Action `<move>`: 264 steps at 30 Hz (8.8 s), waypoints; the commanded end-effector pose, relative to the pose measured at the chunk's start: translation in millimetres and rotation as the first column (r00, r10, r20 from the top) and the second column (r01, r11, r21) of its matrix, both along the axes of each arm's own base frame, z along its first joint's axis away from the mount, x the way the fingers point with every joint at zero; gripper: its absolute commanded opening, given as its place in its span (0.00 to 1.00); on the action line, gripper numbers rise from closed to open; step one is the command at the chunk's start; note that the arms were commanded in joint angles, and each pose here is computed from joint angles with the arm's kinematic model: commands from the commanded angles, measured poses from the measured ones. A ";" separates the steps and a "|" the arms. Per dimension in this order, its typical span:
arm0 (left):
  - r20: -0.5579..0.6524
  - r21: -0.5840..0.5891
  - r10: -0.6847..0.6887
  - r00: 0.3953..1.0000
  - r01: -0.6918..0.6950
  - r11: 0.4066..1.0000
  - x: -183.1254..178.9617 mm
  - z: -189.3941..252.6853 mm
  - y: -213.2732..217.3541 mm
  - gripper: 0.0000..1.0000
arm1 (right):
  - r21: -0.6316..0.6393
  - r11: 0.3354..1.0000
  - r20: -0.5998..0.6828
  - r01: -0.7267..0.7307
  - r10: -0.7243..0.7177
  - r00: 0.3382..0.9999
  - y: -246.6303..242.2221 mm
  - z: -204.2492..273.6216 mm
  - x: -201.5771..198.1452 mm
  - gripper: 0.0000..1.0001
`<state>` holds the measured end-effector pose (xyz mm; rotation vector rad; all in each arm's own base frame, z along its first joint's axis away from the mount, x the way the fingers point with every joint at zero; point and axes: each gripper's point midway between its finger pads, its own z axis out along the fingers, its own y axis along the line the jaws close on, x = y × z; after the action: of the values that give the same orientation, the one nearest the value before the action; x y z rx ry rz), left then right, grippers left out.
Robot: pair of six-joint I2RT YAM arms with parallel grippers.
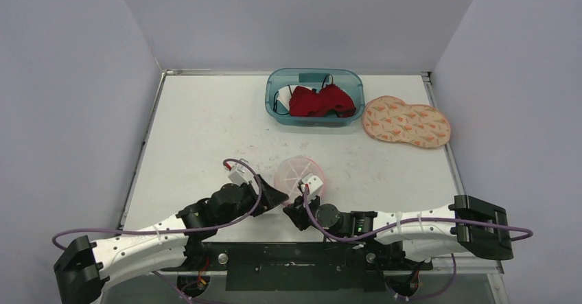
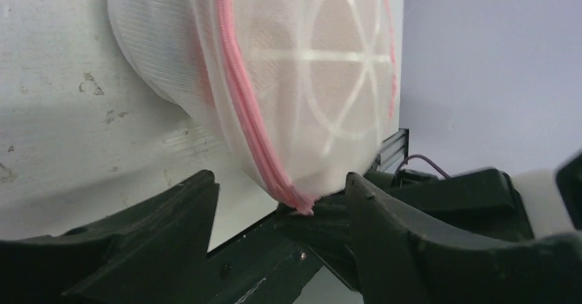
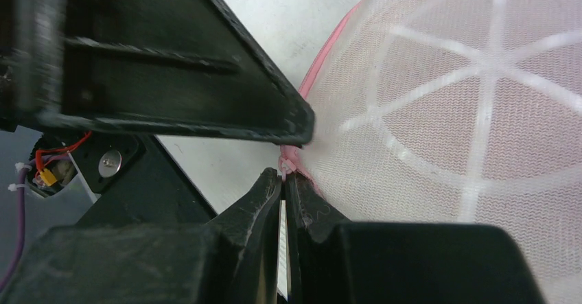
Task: Unzip the laundry bag and remove the bra
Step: Unzip the laundry bag at the center of the board.
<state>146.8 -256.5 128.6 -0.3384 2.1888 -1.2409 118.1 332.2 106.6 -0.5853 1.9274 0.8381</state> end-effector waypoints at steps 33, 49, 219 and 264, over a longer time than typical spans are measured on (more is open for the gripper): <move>0.166 0.061 -0.020 0.986 0.010 0.998 38.3 44.1 -21.1 0.00 | 0.038 0.989 0.073 0.141 -0.144 0.987 -49.5 30.0 14.5 0.05; 0.179 0.065 -0.209 0.961 0.200 0.978 85.6 35.3 -46.6 0.03 | 0.086 0.990 0.086 0.113 -0.121 0.989 -41.7 35.4 9.4 0.05; -0.010 -0.019 -0.040 0.999 0.039 0.999 9.5 47.5 0.4 0.89 | 0.088 0.996 0.088 0.034 -0.042 0.995 -12.5 47.4 14.8 0.05; 0.023 -0.045 -0.013 1.000 0.014 0.999 49.5 28.7 -1.8 0.00 | 0.013 0.988 0.083 0.153 -0.153 0.985 -55.0 32.7 34.6 0.05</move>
<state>190.8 -248.2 140.0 -0.4367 2.2120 -1.2247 146.3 286.7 137.5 -0.5020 1.8682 0.7366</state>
